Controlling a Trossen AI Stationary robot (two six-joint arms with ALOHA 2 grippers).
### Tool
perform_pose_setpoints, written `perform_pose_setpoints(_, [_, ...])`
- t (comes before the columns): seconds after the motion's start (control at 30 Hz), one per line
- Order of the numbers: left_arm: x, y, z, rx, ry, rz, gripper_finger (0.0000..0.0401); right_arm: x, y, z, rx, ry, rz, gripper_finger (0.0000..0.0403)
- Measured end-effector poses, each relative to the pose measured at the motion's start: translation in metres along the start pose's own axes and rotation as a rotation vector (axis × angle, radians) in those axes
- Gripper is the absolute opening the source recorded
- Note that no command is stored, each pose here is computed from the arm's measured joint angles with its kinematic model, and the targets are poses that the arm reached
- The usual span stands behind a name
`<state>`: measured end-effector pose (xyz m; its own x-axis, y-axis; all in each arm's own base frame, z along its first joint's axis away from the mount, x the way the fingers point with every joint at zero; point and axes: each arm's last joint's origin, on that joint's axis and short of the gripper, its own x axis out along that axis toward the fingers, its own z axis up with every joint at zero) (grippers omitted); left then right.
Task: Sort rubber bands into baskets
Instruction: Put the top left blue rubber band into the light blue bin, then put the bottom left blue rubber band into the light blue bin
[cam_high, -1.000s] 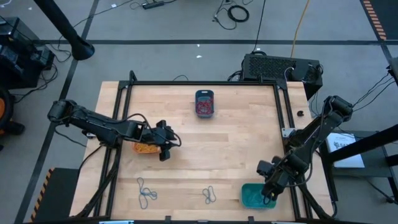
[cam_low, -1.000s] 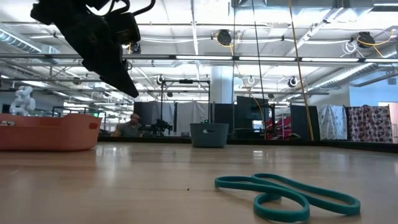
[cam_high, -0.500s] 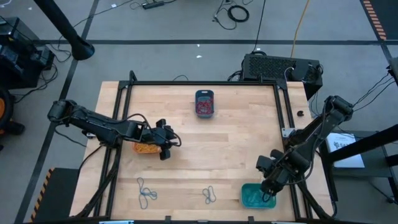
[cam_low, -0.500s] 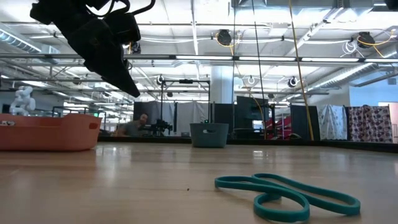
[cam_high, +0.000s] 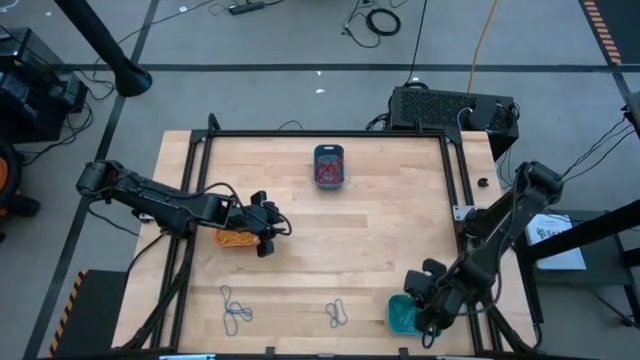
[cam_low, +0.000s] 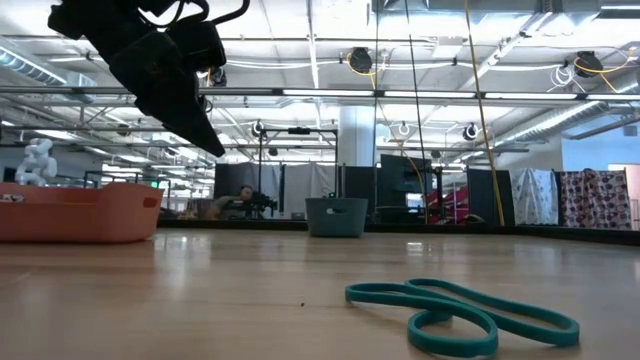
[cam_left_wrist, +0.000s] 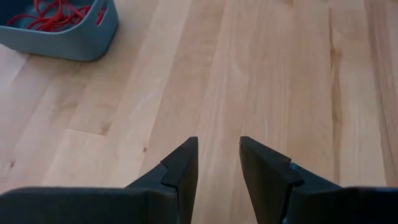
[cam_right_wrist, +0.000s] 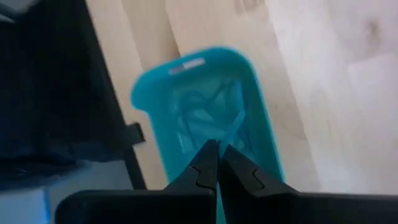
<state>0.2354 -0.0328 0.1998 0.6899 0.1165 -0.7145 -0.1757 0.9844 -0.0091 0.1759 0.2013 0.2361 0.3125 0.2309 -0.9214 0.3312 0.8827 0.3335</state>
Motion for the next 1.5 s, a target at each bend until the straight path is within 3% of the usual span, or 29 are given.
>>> perform_pose_setpoints(0.23, [0.000,0.000,0.000,-0.001,-0.002,0.006,0.0125,0.027,0.004,-0.003,-0.013,0.097,-0.055,0.0000])
perform_pose_setpoints(0.4, [0.000,0.000,0.000,-0.001,-0.001,0.006,0.0125,0.031,-0.001,-0.001,0.029,0.110,-0.107,0.0007])
perform_pose_setpoints(0.67, [0.000,0.000,0.000,0.000,0.001,0.000,0.0125,0.029,-0.003,0.003,0.064,0.141,-0.091,0.0063])
perform_pose_setpoints(0.93, [-0.016,0.000,0.000,-0.056,0.023,-0.141,0.0125,0.025,0.002,0.011,0.086,0.239,-0.015,0.0114])
perform_pose_setpoints(1.17, [-0.049,-0.011,0.001,-0.184,0.020,-0.433,0.0125,0.016,0.021,0.035,-0.030,0.066,0.164,0.0121])
perform_pose_setpoints(1.3, [-0.061,-0.031,-0.007,-0.147,0.098,-0.614,0.0125,0.013,0.030,0.048,-0.206,-0.105,0.233,0.0117])
perform_pose_setpoints(1.5, [-0.069,-0.067,-0.026,-0.122,0.221,-0.683,0.0125,0.011,0.038,0.057,-0.447,-0.341,0.202,0.0116])
